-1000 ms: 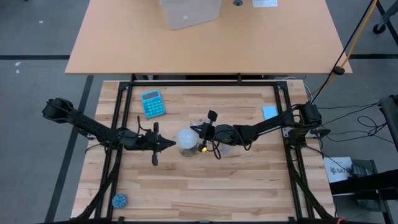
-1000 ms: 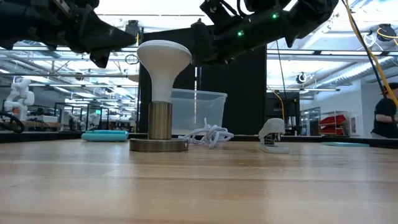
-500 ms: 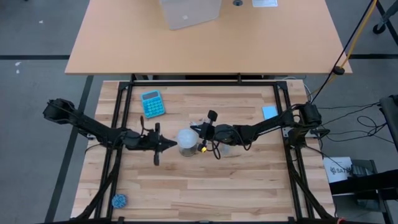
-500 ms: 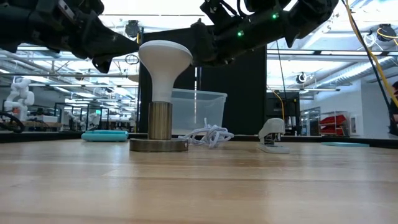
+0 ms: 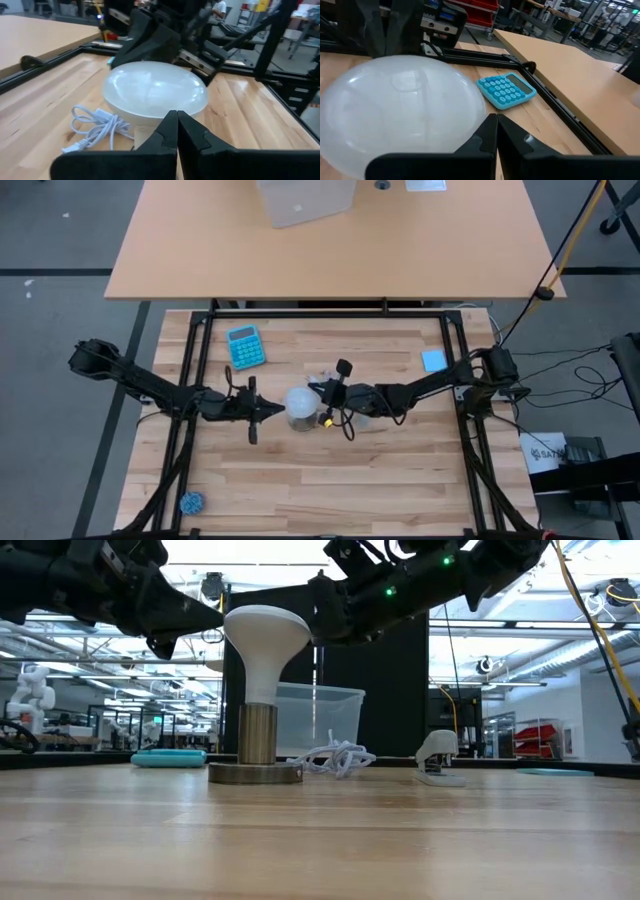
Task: Screw lightbulb
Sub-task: Insert the light bulb into the lamp
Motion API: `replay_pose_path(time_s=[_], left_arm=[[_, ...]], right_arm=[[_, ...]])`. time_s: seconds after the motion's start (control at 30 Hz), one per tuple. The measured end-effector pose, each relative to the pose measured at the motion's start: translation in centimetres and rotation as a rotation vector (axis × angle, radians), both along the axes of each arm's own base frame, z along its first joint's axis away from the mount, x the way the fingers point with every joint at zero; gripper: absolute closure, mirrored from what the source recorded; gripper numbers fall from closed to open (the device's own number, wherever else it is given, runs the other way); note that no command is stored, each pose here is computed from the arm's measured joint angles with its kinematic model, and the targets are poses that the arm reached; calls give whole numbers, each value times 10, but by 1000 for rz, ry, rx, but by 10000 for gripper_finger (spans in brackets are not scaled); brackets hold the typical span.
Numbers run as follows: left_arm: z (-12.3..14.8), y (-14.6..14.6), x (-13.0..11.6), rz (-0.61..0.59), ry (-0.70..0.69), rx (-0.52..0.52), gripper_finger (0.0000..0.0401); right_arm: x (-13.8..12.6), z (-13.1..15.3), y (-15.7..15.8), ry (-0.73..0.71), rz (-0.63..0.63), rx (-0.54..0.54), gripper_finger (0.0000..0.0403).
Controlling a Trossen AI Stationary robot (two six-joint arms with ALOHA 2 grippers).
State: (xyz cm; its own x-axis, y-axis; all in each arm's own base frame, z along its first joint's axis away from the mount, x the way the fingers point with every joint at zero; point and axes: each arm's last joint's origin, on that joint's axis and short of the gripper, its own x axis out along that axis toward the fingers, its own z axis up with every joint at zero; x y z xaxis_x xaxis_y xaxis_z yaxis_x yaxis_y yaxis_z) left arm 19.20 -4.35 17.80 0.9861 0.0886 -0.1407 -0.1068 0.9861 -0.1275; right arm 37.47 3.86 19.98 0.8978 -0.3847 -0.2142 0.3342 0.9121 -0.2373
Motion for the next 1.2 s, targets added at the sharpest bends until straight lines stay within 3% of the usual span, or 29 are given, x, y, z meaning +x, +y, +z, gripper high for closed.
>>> replay_pose_path(time_s=[0.47, 0.63, 1.03, 1.2], left_arm=[[-5, 9, -1, 164, 35, -48, 401], [-12, 13, -2, 281, 83, -36, 401], [-7, 13, -3, 294, 51, -43, 401], [6, 10, -10, 306, -12, 9, 401]], right_arm=[[-5, -2, 19, 25, -42, -10, 403], [-6, -7, 32, 52, 72, 9, 403], [-10, -8, 37, 61, -28, -17, 403], [-10, -8, 37, 56, -37, -11, 403]])
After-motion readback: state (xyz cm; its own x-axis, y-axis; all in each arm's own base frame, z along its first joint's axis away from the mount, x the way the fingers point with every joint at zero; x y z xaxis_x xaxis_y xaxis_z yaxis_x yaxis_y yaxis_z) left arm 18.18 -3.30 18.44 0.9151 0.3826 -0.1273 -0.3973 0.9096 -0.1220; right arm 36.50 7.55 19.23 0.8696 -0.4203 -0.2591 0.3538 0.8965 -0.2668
